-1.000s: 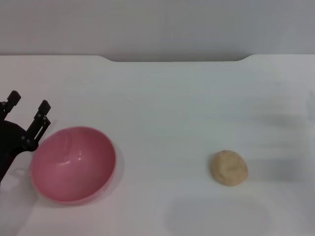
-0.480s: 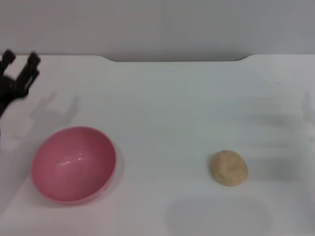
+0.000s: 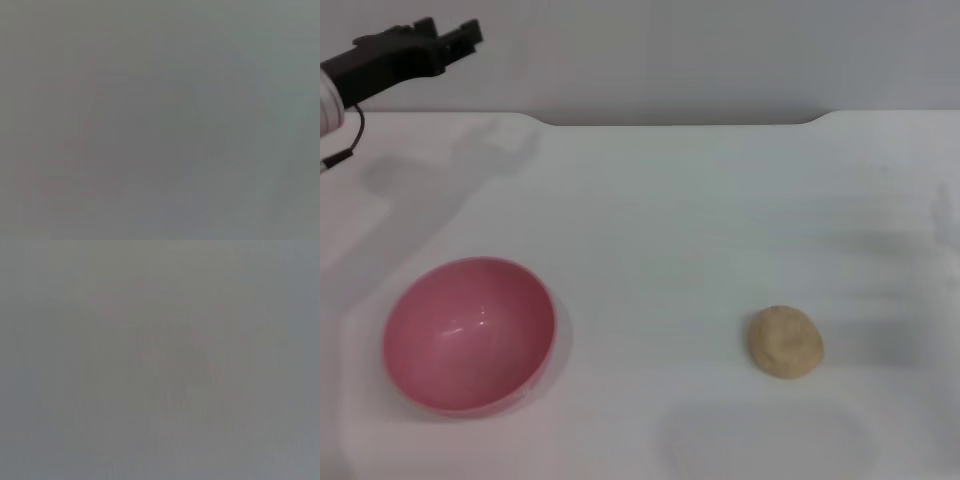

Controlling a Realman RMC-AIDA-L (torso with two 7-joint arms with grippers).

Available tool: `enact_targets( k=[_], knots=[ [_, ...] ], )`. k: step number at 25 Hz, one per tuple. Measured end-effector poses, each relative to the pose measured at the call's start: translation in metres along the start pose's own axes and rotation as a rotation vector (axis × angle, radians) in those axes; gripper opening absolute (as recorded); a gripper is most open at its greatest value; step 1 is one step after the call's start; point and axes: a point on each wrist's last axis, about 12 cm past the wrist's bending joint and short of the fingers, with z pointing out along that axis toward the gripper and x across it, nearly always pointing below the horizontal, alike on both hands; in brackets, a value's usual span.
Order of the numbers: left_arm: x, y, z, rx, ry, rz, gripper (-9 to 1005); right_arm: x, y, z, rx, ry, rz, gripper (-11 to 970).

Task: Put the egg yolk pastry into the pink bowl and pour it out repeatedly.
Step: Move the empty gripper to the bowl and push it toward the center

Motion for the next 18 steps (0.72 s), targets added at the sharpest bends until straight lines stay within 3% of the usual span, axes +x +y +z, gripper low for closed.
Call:
enact_targets(
  k=[1,5,11,15,18],
  knots=[
    [0.000,0.000,0.000,0.000,0.000,0.000,648,0.000,0.000,0.001,0.000,0.003,0.000,456],
    [-0.028,-0.007,-0.006,-0.018,0.228,0.009,648,0.000,0.000,0.001,0.000,0.002,-0.002,454],
    [-0.058,-0.030,-0.040,-0.120,0.493,0.046,648,-0.002,0.000,0.005,-0.006,-0.005,-0.012,450],
    [-0.066,-0.053,-0.067,-0.167,0.604,0.110,647,-0.003,0.000,0.006,-0.007,-0.008,-0.017,448],
    [-0.062,-0.066,-0.084,-0.202,0.726,0.094,647,-0.005,0.000,0.008,-0.008,-0.013,-0.022,446]
  ],
)
